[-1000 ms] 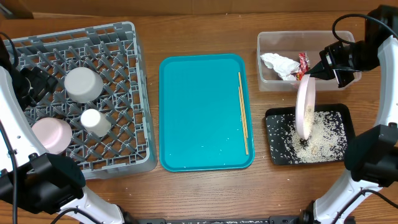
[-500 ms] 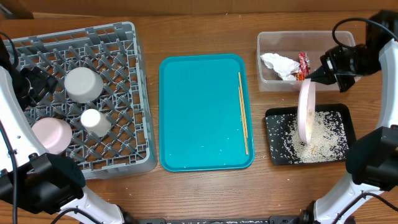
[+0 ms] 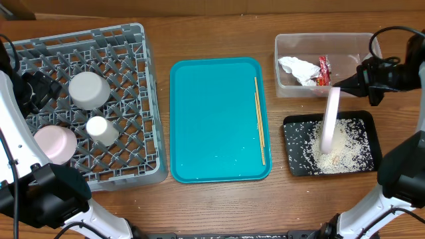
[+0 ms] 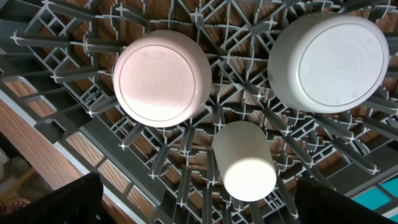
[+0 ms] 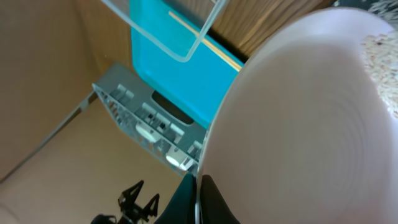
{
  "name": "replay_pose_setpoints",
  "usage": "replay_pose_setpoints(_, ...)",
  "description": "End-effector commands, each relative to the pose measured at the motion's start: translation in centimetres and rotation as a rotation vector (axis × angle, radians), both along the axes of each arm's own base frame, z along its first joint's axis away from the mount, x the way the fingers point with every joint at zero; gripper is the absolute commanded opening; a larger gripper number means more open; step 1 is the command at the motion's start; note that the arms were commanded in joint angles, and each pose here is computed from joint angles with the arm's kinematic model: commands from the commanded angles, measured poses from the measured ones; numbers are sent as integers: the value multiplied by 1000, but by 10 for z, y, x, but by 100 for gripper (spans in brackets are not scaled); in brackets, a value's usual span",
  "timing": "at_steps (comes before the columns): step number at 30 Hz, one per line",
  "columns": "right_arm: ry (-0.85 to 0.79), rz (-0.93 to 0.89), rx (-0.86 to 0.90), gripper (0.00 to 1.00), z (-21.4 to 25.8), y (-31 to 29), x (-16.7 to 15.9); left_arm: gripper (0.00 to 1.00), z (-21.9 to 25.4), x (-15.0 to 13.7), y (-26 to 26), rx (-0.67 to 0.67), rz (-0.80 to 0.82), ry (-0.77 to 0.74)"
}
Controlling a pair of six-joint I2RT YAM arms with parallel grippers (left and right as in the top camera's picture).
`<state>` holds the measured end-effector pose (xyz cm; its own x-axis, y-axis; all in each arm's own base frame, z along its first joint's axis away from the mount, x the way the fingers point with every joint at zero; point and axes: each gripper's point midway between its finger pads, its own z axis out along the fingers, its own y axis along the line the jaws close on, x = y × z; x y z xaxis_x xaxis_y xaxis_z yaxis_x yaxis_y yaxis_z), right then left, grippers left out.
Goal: Sort waste into correct bins and load items into the dishwasher
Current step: 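Hold the plate on edge and shake remaining rice onto the black tray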
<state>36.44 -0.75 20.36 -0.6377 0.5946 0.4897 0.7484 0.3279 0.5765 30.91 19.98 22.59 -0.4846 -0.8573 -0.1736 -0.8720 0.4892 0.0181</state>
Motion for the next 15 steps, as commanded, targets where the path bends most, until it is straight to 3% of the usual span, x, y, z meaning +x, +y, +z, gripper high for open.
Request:
replay_pose_setpoints(1,-63,8,59,4,15,10,-3,100,7,2,-1,7,11,-25)
replay_pose_setpoints(8,-202,16,205,4,38,14,0,100,7,2,-1,7,11,-25)
replay_pose_setpoints(15,-202,-6,197,4,37,5,0,100,7,2,-1,7,11,-25)
